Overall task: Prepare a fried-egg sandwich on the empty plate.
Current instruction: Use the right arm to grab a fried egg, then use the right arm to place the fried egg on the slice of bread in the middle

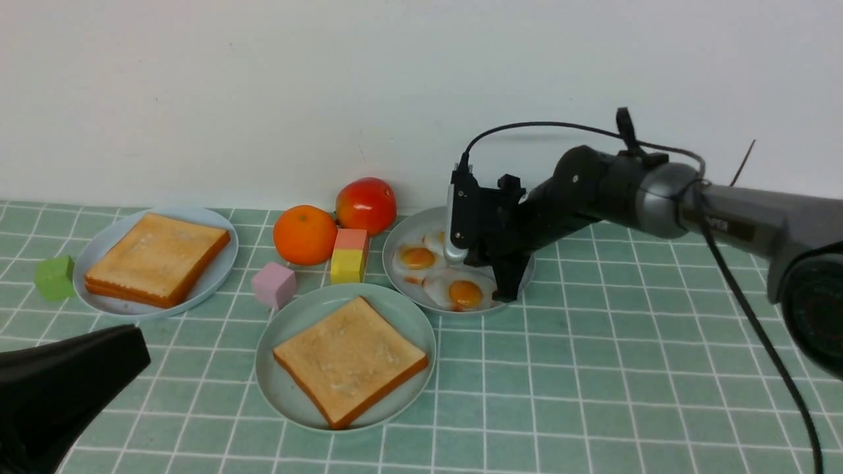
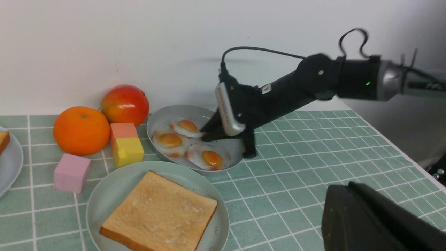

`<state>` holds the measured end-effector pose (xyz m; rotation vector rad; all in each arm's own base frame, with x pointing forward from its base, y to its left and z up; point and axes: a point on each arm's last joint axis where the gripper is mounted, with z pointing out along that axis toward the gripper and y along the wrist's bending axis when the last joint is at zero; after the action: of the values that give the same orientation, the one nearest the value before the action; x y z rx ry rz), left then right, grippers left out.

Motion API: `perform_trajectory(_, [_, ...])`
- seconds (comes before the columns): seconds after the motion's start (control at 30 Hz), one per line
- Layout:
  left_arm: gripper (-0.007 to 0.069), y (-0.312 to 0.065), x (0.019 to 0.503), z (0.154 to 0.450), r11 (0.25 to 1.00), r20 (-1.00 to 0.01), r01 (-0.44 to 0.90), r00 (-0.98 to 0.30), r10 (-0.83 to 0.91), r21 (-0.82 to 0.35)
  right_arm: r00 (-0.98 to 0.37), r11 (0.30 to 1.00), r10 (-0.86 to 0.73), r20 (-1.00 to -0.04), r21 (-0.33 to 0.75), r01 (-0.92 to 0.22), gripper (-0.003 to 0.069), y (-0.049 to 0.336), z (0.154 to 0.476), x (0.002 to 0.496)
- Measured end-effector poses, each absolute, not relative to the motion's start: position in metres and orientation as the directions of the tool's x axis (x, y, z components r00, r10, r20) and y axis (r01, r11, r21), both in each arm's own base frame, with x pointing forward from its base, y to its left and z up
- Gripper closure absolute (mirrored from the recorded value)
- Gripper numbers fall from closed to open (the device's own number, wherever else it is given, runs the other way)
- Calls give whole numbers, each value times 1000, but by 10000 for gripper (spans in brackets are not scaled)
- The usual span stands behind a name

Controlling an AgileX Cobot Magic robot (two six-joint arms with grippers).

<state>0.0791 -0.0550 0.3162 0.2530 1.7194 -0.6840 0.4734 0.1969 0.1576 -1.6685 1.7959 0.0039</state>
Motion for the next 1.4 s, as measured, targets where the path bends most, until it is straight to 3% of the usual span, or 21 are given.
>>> perform_trajectory(0.13, [638,-54,79,315,814,-948,506,-272,-164,-286,-26,222,-860,-510,-328,-918,563,196,188,458])
perform_trajectory(0.23, [638,-52,80,311,837,-957,494,-269,-108,-234,-58,246,-838,-542,-280,-928,564,199,230,438])
perform_trajectory(0.3, [638,-51,80,309,851,-959,485,-272,-73,-202,-60,246,-826,-560,-263,-933,564,207,255,418])
perform_trajectory(0.4, [636,-50,81,308,859,-960,478,-276,-52,-184,-51,223,-821,-569,-238,-945,564,222,268,390])
perform_trajectory(0.47, [636,-49,81,307,865,-961,474,-274,-34,-166,-35,194,-820,-572,-219,-956,564,241,265,359])
perform_trajectory(0.67, [635,-48,81,307,871,-964,471,-265,-13,-141,29,124,-834,-550,-238,-963,564,289,217,307])
perform_trajectory(1.03, [635,-48,81,306,872,-962,468,-273,-11,-142,35,189,-825,-563,-334,-923,564,309,175,322])
perform_trajectory(1.4, [630,-48,81,304,876,-958,461,-286,-5,-142,113,145,-847,-519,-431,-891,543,310,165,329])
